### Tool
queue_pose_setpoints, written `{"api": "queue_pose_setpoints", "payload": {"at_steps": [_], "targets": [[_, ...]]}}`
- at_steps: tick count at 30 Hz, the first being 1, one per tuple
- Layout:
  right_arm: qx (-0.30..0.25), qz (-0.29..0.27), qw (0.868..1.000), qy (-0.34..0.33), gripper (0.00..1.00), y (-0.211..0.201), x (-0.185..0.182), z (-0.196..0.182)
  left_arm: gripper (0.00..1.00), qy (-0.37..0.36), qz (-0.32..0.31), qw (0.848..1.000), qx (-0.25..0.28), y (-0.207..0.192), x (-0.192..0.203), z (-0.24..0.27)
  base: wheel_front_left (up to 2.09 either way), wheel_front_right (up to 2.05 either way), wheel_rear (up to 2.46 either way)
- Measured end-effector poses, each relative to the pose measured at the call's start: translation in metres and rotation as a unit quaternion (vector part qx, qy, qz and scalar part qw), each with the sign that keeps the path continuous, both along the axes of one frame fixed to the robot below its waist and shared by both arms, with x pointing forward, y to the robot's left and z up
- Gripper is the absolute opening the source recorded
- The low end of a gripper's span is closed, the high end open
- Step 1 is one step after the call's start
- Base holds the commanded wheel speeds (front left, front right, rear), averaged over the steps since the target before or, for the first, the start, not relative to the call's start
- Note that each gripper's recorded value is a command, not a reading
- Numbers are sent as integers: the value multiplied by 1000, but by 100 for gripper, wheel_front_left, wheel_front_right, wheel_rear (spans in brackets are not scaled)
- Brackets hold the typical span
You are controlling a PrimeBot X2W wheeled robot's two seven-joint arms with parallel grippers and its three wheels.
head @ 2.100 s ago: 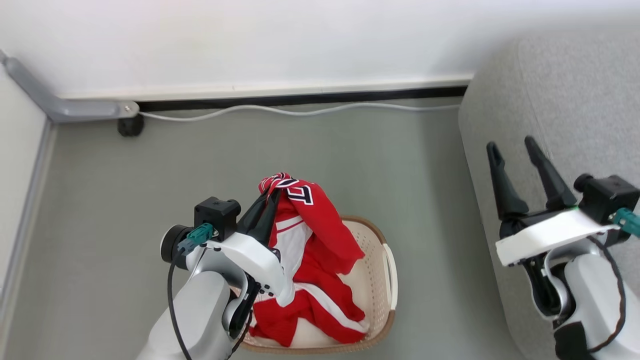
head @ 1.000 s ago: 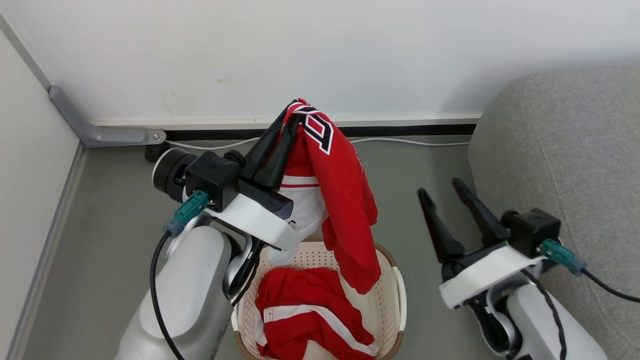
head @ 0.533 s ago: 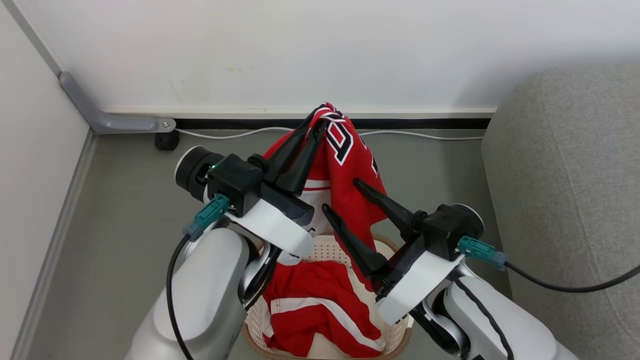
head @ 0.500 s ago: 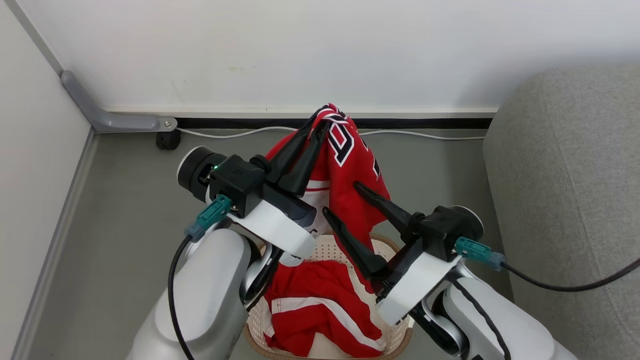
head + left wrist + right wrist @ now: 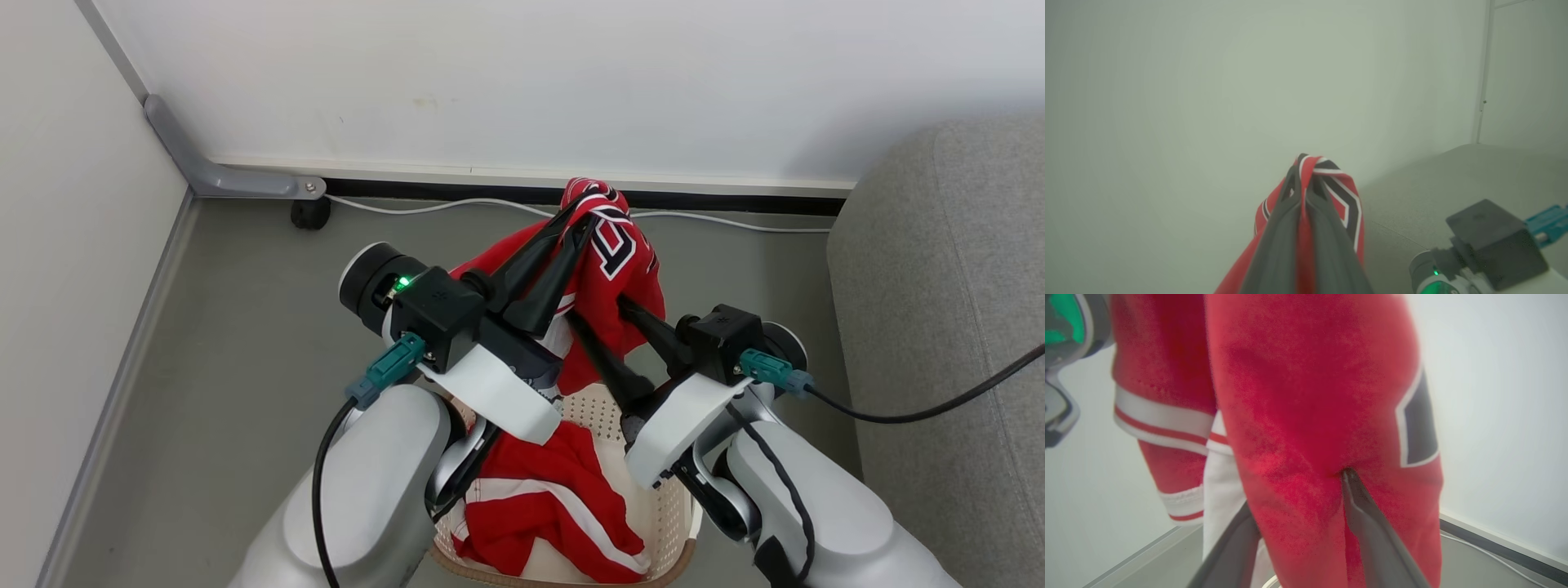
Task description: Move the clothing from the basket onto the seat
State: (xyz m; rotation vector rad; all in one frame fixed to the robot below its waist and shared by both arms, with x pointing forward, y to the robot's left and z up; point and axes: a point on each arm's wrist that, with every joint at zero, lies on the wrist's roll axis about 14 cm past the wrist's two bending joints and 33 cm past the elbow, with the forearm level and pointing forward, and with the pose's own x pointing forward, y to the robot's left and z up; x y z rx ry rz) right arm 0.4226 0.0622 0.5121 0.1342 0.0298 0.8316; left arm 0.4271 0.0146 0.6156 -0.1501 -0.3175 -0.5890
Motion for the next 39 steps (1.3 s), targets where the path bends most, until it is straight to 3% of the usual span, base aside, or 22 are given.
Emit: {"api": "queue_pose_setpoints", "payload": {"at_steps": [8, 9, 10, 21, 30, 39], "targets": [[10, -15, 1000, 3, 0, -6, 7, 2, 0, 10, 4, 1000, 0, -2, 3, -6, 0, 0, 0], [16, -23, 1000, 1, 0, -9, 10, 6, 53, 11, 4, 1000, -1, -2, 4, -7, 0, 0, 0], [23, -30, 999, -2, 0, -13, 13, 10, 100, 13, 4, 1000, -1, -2, 5, -8, 0, 0, 0], [93, -154, 983, -43, 0, -96, 45, 51, 100, 47, -10, 999, 3, -14, 13, -32, 0, 0, 0], [111, -263, 953, -98, 0, -184, 48, 86, 100, 81, -60, 995, 14, -45, 2, -58, 0, 0, 0], [105, -352, 921, -128, 0, -258, 19, 104, 100, 96, -131, 987, 14, -94, -15, -67, 0, 0, 0]]}}
